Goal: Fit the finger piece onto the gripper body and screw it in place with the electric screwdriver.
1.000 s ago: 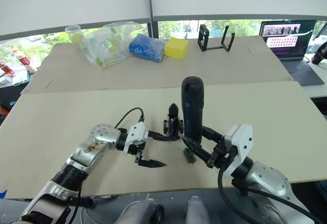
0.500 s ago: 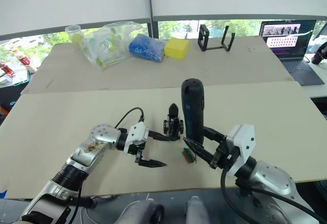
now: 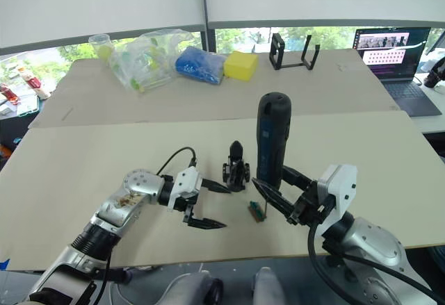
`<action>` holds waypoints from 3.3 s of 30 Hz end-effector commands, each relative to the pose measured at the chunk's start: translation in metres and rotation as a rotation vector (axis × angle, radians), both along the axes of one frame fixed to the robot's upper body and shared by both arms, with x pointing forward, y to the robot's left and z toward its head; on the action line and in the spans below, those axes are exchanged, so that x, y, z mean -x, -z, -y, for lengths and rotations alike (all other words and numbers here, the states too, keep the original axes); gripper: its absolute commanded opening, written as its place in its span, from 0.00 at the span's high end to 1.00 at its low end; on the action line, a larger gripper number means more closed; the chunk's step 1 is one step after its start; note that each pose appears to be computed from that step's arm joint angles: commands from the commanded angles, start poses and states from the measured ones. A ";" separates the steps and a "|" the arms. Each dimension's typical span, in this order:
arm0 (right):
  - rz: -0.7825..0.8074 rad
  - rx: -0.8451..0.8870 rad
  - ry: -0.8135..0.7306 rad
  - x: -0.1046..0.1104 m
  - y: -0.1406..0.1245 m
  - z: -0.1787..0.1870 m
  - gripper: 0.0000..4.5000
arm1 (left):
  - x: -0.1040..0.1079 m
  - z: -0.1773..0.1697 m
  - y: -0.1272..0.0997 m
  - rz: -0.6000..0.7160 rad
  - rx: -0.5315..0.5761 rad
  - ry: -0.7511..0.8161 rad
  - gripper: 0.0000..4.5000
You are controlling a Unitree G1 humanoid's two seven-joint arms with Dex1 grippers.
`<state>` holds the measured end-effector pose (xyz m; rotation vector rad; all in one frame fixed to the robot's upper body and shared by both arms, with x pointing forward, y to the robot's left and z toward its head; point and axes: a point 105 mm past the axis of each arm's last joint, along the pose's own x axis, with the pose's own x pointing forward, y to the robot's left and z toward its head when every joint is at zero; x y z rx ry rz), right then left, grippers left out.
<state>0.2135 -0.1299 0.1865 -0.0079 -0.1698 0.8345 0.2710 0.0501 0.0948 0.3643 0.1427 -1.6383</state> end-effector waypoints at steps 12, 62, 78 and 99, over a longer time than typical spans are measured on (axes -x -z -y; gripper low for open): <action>0.109 -0.026 -0.015 0.005 -0.017 -0.009 0.58 | 0.005 -0.001 -0.005 0.004 0.017 0.031 0.00; 0.103 -0.001 -0.019 0.002 -0.011 -0.009 0.58 | 0.002 0.000 -0.008 0.019 0.025 0.021 0.00; 0.104 0.004 -0.022 0.001 -0.010 -0.009 0.58 | 0.003 -0.001 -0.009 0.021 0.026 0.018 0.00; 0.146 0.005 -0.021 0.006 -0.015 -0.011 0.58 | 0.002 -0.011 -0.010 -0.001 0.021 -0.014 0.00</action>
